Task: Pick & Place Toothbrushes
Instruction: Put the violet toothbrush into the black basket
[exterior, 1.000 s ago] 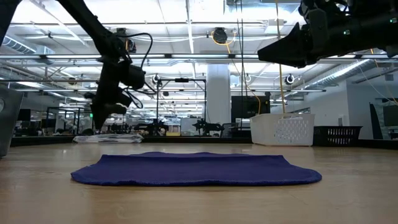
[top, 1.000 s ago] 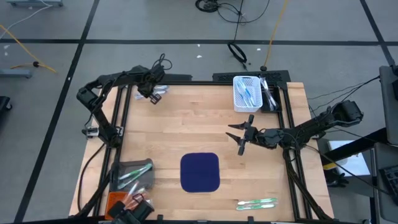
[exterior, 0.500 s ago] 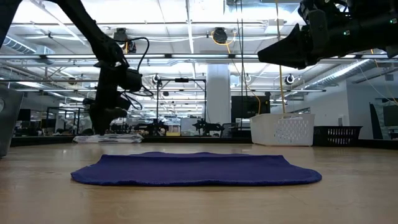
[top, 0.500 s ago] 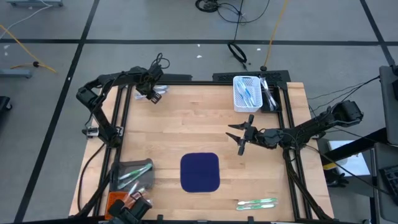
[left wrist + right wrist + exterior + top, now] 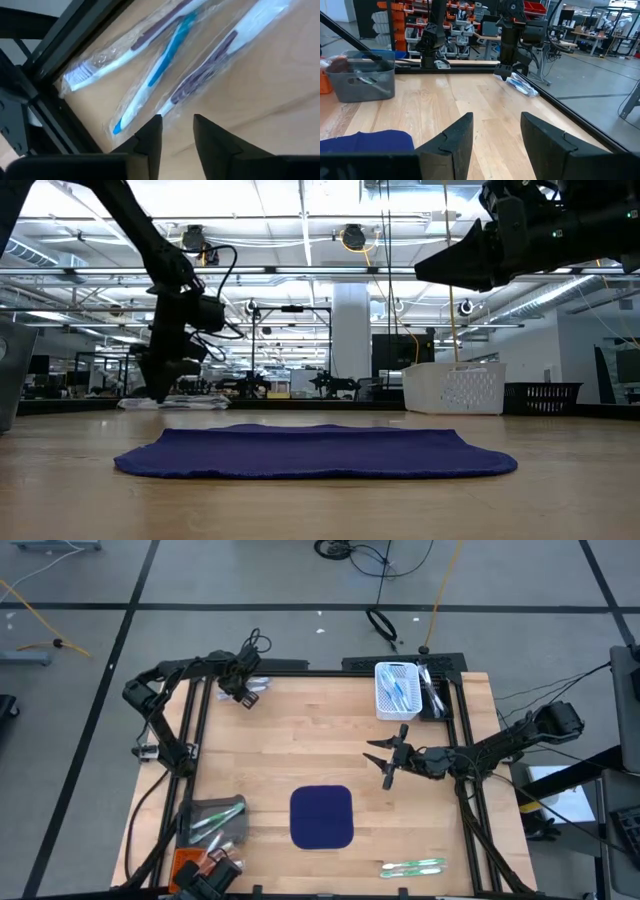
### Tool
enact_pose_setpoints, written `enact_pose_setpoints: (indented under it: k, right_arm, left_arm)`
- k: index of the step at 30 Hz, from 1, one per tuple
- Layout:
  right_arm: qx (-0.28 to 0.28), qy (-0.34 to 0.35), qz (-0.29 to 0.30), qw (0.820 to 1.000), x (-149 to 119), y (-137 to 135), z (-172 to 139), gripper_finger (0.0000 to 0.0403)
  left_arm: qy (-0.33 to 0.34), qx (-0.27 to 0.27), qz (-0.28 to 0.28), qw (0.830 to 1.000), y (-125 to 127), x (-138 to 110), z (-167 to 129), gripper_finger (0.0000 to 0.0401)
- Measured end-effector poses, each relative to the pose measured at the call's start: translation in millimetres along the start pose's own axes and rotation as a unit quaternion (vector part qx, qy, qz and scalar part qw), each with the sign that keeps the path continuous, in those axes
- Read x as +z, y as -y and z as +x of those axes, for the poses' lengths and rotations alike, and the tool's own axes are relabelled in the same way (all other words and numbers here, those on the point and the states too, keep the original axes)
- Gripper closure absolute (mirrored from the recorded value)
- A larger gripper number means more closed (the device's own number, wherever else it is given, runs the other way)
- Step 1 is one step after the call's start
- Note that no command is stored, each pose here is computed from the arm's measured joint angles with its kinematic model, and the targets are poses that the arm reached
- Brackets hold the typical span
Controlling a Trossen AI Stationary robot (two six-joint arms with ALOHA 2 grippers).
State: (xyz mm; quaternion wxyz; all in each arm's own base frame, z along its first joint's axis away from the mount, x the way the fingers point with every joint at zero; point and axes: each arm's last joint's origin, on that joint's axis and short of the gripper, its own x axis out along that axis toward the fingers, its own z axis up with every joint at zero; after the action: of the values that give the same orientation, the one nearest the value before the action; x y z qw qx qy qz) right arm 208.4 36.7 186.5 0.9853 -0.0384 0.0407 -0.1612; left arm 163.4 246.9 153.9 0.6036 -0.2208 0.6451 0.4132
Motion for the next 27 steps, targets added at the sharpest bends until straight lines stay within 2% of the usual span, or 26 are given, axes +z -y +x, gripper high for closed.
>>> enact_pose_setpoints:
  k: [5,7,9,13,17,23,27]
  right_arm:
    - [0.0,0.0,0.0,1.0,0.0,0.0,0.0,0.0248]
    - [0.0,0.0,0.0,1.0,0.0,0.0,0.0,0.0248]
    - [0.0,0.001,0.0,1.0,0.2,0.0,0.0,0.0248]
    - [0.0,0.002,0.001,1.0,0.3,0.2,0.1,0.0248]
    - [-0.001,0.003,0.001,1.0,0.6,0.2,0.1,0.0248]
    - [-0.012,0.002,0.006,1.0,0.3,4.6,2.4,0.0248]
    - [-0.014,-0.001,0.005,1.0,-0.3,5.4,2.9,0.0248]
  left_arm:
    - [-0.015,-0.016,0.01,1.0,-0.9,-3.0,0.5,0.0333]
    - [-0.025,-0.006,0.011,1.0,-2.1,-4.7,1.1,0.0375]
    - [-0.032,0.011,0.001,0.999,-4.3,-6.0,2.0,0.0392]
    - [-0.036,0.024,-0.004,0.999,-4.3,-6.7,1.7,0.04]
    - [-0.026,0.009,0.005,1.0,0.9,-7.8,-5.7,0.04]
    - [-0.013,0.005,0.016,1.0,8.0,-11.0,-33.7,0.0401]
    - [0.011,-0.021,0.015,1.0,13.5,-17.0,-56.4,0.0401]
